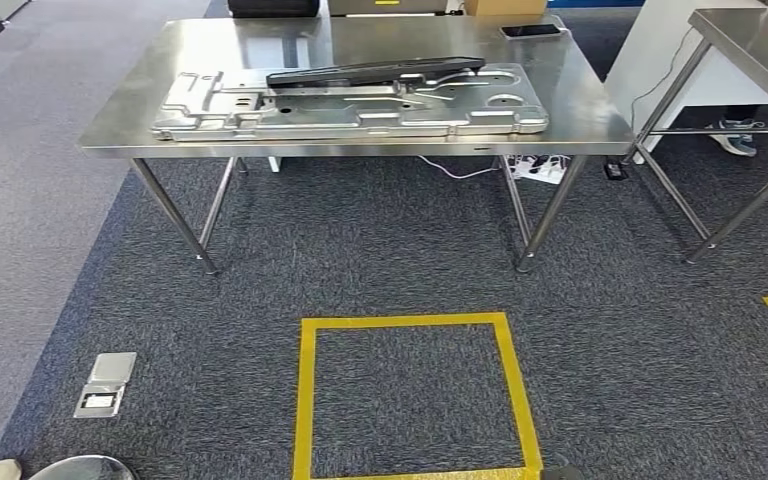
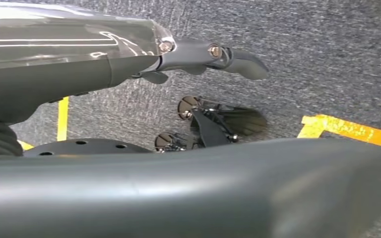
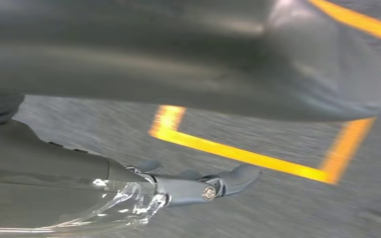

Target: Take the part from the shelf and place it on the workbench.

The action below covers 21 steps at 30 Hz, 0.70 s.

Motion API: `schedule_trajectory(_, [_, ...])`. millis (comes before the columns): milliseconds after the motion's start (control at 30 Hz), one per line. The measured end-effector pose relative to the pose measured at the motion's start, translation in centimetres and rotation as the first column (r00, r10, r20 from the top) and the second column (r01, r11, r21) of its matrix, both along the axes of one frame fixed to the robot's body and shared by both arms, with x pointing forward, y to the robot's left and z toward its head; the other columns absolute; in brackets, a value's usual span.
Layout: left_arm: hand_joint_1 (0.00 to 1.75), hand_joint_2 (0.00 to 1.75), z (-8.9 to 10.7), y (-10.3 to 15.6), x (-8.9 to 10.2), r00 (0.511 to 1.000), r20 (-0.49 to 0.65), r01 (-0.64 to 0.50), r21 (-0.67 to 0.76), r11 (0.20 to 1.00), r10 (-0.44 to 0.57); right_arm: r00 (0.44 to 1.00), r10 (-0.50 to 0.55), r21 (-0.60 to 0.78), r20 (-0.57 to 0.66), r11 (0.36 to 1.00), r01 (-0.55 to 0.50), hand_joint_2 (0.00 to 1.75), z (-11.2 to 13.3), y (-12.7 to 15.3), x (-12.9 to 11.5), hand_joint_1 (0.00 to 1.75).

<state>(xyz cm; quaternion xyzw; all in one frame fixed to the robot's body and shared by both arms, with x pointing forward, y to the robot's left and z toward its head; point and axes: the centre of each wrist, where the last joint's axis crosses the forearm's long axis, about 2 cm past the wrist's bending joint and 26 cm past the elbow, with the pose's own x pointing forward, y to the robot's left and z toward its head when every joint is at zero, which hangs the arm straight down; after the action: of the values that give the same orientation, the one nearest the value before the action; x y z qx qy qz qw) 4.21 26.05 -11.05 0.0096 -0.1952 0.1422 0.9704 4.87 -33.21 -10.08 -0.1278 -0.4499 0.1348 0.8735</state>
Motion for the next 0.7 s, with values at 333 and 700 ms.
schedule_trajectory(333, [0.0,0.0,0.0,0.2,0.0,1.0,0.016,-0.001,0.004,1.0,0.0,0.897,-0.176,0.049,-0.406,0.976,0.214,0.0,-1.0,1.8,-1.9,0.0])
schedule_trajectory(700, [0.0,1.75,0.0,0.7,0.2,1.0,0.013,-0.002,0.012,1.0,0.002,0.759,-0.213,0.055,-0.615,0.949,0.311,1.31,-1.2,2.9,-1.9,0.0])
